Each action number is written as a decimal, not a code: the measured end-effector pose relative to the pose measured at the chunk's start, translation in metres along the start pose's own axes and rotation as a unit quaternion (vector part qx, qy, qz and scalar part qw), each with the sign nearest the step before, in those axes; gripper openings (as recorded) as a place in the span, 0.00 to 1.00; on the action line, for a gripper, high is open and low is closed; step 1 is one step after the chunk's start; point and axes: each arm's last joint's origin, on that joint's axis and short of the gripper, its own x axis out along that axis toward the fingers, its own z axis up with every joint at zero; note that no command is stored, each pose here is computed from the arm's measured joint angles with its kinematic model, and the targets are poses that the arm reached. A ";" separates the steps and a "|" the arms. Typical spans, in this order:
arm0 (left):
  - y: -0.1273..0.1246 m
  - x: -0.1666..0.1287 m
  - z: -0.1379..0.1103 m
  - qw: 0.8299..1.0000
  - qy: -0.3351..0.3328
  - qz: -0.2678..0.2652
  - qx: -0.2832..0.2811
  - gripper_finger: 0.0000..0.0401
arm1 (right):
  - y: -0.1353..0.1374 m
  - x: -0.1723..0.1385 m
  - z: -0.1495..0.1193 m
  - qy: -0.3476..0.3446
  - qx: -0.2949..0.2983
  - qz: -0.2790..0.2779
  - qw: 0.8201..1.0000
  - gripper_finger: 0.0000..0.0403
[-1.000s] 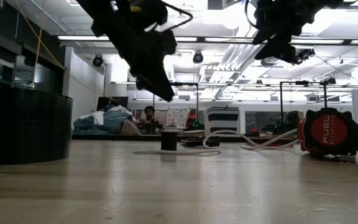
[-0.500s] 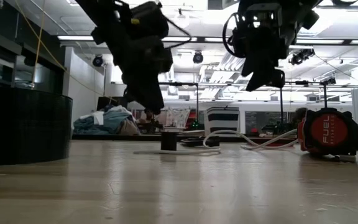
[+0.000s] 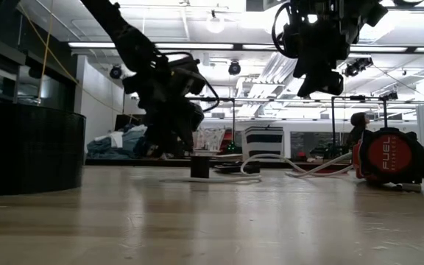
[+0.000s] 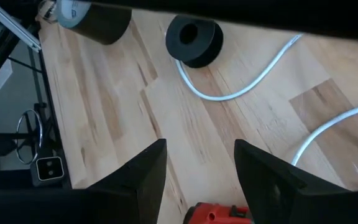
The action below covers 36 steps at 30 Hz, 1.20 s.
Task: Coil cords
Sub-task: Coil the white wire onto the black spool
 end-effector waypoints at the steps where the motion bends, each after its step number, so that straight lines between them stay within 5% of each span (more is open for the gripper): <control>1: -0.001 0.001 0.001 1.000 -0.001 -0.010 0.001 0.29 | 0.000 0.000 0.000 0.000 0.000 0.000 1.000 0.45; 30: -0.002 0.026 0.003 0.999 0.010 -0.041 0.005 0.29 | -0.001 0.000 0.000 -0.006 -0.008 -0.016 1.000 0.45; 36: -0.002 0.028 -0.001 0.998 0.029 -0.040 0.030 0.29 | -0.003 0.000 -0.013 0.056 -0.002 -0.033 0.998 0.45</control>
